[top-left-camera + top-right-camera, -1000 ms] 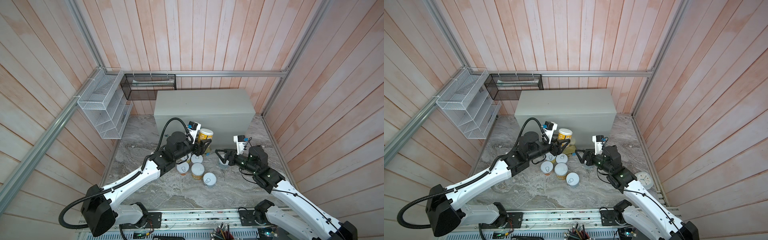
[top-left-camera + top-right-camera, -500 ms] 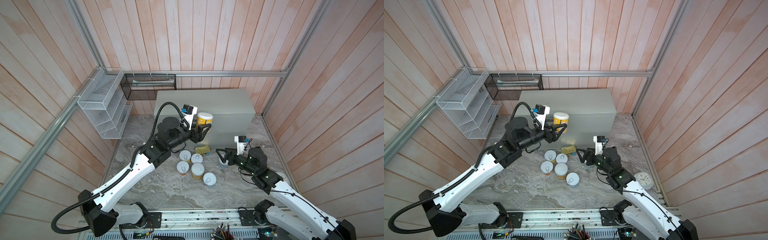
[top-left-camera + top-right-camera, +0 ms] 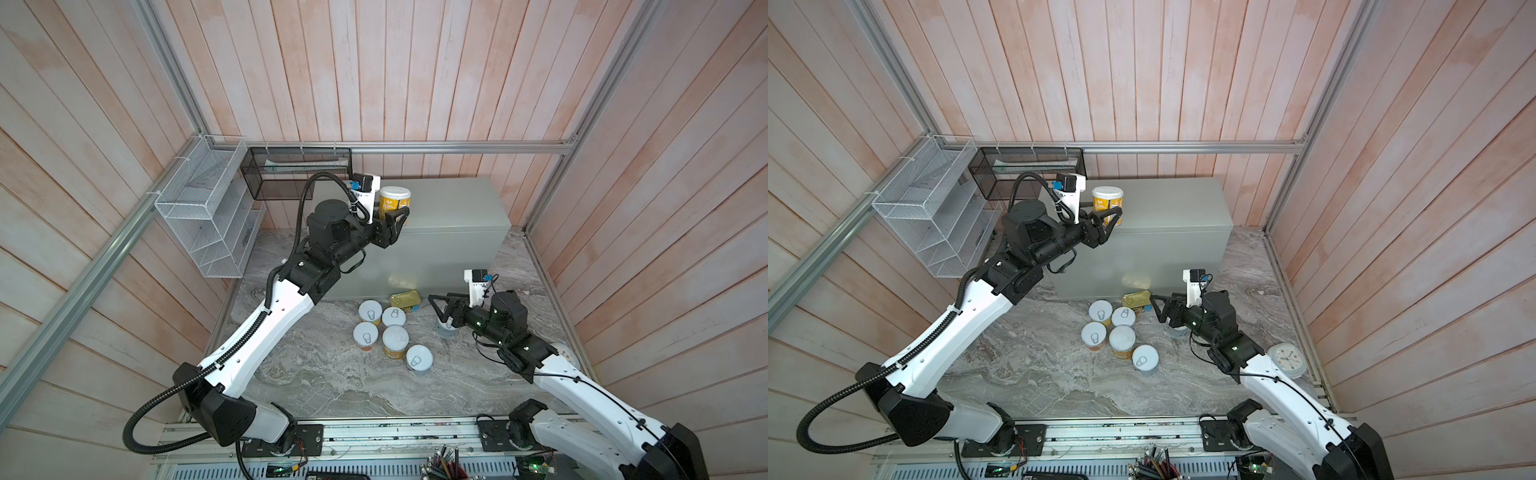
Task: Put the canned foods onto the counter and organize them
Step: 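Carry the yellow can with the left gripper up over the gray cabinet, then set the yellow can on the cabinet top and open the left gripper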
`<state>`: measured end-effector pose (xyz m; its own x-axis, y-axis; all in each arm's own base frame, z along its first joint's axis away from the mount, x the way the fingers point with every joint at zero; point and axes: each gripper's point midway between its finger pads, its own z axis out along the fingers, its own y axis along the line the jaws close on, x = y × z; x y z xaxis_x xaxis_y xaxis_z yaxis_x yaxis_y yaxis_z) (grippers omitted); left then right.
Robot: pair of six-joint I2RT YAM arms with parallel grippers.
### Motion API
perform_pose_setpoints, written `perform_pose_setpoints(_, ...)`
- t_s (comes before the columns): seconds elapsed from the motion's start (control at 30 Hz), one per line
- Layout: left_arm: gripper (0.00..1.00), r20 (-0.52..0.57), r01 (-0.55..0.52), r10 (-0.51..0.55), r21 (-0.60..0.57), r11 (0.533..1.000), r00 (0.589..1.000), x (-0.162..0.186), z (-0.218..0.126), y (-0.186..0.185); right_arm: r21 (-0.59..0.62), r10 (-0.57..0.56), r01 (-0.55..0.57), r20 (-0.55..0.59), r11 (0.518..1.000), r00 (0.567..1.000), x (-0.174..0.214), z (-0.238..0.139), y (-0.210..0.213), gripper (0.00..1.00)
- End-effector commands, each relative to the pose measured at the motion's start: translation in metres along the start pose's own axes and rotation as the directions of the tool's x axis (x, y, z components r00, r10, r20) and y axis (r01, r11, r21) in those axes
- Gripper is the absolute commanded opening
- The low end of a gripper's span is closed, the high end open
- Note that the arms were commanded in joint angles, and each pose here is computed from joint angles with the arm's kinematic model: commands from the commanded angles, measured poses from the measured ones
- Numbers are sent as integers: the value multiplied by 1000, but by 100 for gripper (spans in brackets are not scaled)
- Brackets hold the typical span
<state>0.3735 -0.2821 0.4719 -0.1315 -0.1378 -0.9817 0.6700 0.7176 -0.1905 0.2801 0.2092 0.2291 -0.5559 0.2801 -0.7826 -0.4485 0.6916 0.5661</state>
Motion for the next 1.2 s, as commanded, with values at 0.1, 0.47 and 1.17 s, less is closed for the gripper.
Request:
perform_pose_setpoints(0.1,39,132,-107,120,-99,989,984,-53,-4,16,13,-39,39,26,999,999,-9,7,-4,86)
perform_pose_setpoints(0.47,39,144,-97,133,-237,967,981,-53,8,89,24,-28,28,13,999,1000,-14,18,-4,86)
perform_pose_setpoints(1.17,39,91,-105,149,-377,920,985,-23,14,217,27,19,-19,-24,999,1000,-5,27,-10,86)
